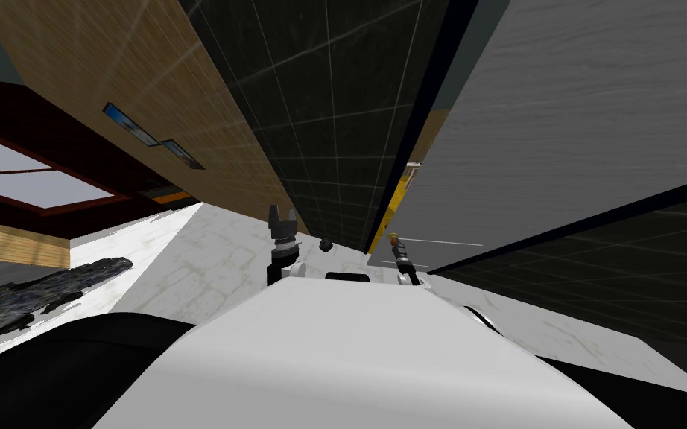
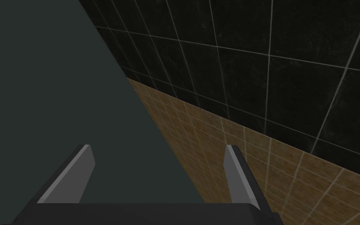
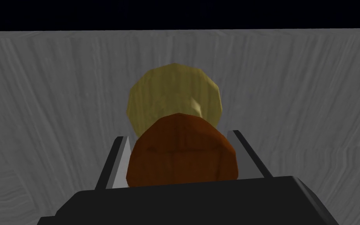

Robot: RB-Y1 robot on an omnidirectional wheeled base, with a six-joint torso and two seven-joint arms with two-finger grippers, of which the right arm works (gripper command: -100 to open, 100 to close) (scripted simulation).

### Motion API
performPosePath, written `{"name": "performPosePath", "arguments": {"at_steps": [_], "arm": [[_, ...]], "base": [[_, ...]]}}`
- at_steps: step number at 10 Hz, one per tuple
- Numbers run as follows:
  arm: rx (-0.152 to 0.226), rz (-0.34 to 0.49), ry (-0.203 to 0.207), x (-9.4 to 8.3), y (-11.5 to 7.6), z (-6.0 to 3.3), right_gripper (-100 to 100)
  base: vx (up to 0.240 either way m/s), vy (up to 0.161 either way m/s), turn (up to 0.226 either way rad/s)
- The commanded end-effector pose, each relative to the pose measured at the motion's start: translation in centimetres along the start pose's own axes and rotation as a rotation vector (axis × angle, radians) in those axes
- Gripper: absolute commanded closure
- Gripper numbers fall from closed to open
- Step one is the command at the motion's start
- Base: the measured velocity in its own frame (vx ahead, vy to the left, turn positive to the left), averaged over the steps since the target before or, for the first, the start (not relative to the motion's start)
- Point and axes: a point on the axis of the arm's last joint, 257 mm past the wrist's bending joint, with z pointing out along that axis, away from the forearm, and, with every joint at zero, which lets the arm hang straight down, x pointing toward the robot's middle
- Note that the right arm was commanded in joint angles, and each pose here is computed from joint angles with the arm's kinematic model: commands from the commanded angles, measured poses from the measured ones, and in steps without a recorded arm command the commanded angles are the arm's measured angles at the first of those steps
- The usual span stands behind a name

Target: Pull the door open

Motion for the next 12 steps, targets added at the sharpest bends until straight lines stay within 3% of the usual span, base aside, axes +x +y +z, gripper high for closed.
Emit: {"name": "performPosePath", "arguments": {"at_steps": [1, 12], "arm": [[-0.007, 0.062, 0.003, 0.43, 0.23, 0.13, 100], [-0.009, 0.345, -0.014, 0.45, 0.22, 0.28, 100]], "base": [[-0.032, -0.019, 0.053], [-0.041, -0.016, 0.044]]}}
